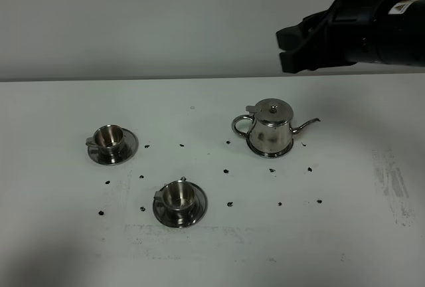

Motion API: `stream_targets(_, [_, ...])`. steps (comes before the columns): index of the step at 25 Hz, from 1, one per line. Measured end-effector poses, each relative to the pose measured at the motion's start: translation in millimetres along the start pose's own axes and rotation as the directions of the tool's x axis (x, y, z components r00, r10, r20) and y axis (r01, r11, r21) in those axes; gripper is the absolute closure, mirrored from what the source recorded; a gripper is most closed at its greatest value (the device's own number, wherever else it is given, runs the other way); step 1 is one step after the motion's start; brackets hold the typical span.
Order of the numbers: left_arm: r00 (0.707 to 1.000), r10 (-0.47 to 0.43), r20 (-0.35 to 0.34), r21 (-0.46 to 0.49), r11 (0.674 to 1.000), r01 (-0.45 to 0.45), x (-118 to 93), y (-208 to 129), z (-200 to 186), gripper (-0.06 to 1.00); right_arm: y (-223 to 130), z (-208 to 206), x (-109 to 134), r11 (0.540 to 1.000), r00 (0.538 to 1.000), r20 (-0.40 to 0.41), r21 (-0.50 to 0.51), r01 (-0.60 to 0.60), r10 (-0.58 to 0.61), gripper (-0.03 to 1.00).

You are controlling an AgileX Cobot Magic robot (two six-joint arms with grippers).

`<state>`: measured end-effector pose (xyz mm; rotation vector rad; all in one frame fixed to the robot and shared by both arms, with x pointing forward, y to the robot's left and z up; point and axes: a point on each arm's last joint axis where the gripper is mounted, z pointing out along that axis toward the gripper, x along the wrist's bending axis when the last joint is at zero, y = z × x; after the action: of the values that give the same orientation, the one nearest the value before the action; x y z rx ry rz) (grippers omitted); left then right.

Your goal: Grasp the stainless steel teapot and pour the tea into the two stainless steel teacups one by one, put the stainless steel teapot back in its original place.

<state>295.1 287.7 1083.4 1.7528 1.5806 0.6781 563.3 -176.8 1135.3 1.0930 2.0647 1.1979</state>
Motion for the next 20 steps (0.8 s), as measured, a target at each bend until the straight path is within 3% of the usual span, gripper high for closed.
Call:
stream_targets(5, [1.0,0.016,0.003,-0.044,0.999,-0.016,-6,-42,-3,0.32,-14,40,19,0.999,0.999,-0.047,0.054,0.006,-0.004,0.56])
stream_targets(9, [0.999,0.022,-0.044,-0.12,0.992,-0.027,-7,-55,-17,0.32,-29,66,20,0.995,0.999,-0.044,0.096,0.003,0.002,0.56])
stream_targets(13, [0.995,-0.004,-0.099,-0.134,0.991,-0.009,-4,-64,-23,0.32,-38,89,16,0.992,0.999,-0.035,0.122,-0.004,0.009,0.56])
stream_targets(20, [0.995,-0.012,-0.099,-0.103,0.995,0.001,-3,-73,-17,0.33,-19,128,11,0.989,0.997,-0.066,0.144,-0.021,0.03,0.56])
